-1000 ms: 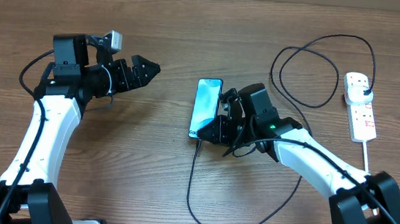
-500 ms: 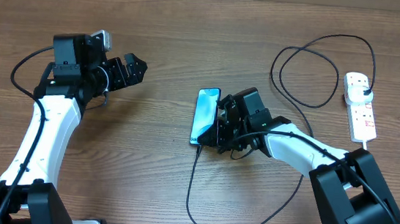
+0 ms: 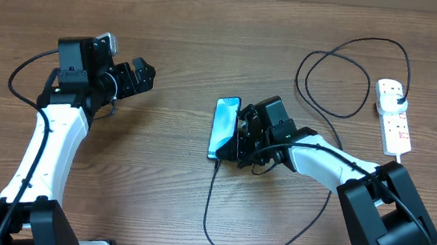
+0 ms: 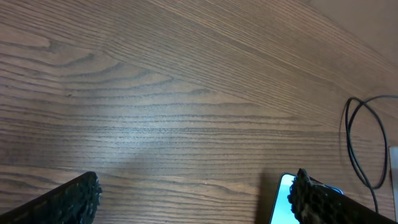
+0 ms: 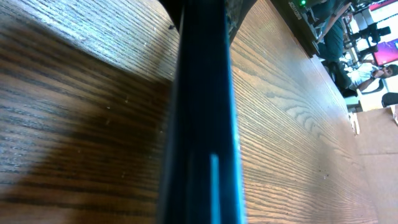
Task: Plug charger to phone and switch on socket
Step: 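Lower the phone flat onto the table with the right gripper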
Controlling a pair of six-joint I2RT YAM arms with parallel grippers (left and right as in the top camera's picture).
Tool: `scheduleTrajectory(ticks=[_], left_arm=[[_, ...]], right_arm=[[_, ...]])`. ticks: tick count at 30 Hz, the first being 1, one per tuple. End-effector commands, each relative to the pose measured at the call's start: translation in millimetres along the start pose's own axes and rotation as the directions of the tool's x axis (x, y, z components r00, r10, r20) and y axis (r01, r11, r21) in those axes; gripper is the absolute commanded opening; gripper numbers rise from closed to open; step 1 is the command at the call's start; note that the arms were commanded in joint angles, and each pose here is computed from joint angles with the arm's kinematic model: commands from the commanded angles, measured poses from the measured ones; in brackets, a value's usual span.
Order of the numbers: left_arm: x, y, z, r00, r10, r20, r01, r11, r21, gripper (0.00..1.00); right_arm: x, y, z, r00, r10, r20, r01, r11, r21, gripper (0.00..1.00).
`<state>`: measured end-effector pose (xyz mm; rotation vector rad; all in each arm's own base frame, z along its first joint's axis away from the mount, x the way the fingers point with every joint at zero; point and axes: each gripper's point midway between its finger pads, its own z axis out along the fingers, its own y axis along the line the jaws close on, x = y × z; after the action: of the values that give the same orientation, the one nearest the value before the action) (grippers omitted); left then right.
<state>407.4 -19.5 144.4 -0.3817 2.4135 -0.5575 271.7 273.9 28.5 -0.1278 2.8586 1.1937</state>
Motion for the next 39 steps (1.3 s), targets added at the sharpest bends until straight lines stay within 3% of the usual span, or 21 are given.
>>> scheduleTrajectory(ticks=[1, 15, 39], left_arm=[[-5, -1, -5, 1.000, 0.008, 0.022, -0.007, 1.000, -0.007, 1.00], [-5, -1, -5, 1.000, 0.008, 0.022, -0.007, 1.000, -0.007, 1.00], [-5, -1, -5, 1.000, 0.008, 0.022, -0.007, 1.000, -0.007, 0.99]], right_arm=[[-1, 3, -1, 0.999, -0.031, 0.006, 0.031, 0.999, -0.010, 0.04], [5, 10, 0, 0.999, 0.037, -0.034, -0.039, 0.998, -0.057, 0.04], [17, 17, 12, 0.998, 0.017, -0.056, -0.019, 0.999, -0.035, 0.05]])
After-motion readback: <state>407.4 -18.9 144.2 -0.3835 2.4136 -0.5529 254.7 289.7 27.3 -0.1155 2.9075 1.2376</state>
